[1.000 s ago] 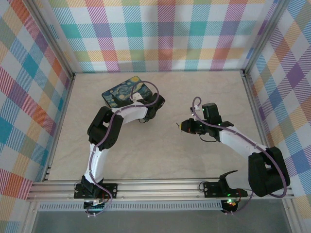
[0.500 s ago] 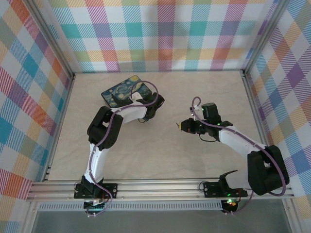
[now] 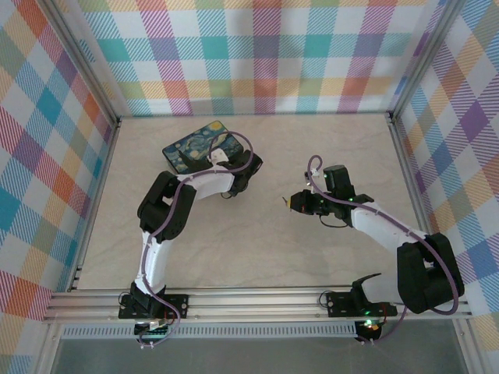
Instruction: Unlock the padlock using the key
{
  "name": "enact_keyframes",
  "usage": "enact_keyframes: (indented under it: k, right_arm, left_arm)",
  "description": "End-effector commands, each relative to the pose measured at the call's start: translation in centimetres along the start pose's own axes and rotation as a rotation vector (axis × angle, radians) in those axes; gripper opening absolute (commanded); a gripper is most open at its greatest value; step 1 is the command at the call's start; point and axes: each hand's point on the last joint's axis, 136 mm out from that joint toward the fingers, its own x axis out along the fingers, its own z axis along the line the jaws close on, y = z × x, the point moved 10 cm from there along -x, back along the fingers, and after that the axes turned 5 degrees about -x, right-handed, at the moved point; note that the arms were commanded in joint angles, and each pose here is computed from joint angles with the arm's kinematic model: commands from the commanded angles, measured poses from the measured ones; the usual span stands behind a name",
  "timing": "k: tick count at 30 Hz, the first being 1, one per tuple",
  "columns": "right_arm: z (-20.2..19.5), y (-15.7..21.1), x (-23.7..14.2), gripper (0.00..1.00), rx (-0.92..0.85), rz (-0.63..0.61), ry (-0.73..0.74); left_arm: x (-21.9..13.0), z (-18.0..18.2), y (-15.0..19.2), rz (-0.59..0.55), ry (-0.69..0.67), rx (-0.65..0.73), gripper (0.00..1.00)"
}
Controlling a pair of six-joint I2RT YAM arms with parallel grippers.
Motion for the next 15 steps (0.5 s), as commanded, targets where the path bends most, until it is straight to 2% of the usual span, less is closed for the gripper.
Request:
enact_keyframes:
  k: [1,7,15]
  right_arm:
    - [0.5,-0.3,-0.1,0.07,-0.027,-0.002,-0.026]
    - [0.7,-0.3,-0.3,0.08,-0.030,-0.006,-0.035]
    - [0.9,0.1,-0.9,0.08,-0.034,-0.013,-0.031]
  left_arm:
    - [-1.3,1.2,0.8,0.049,-0.004,0.068,0.07]
    - [-4.1,1.9,1.6,0.060,0.031,0.089,0.07]
    - [-9.0,3.3,4.3,0.084,0.058,0.135,0.08]
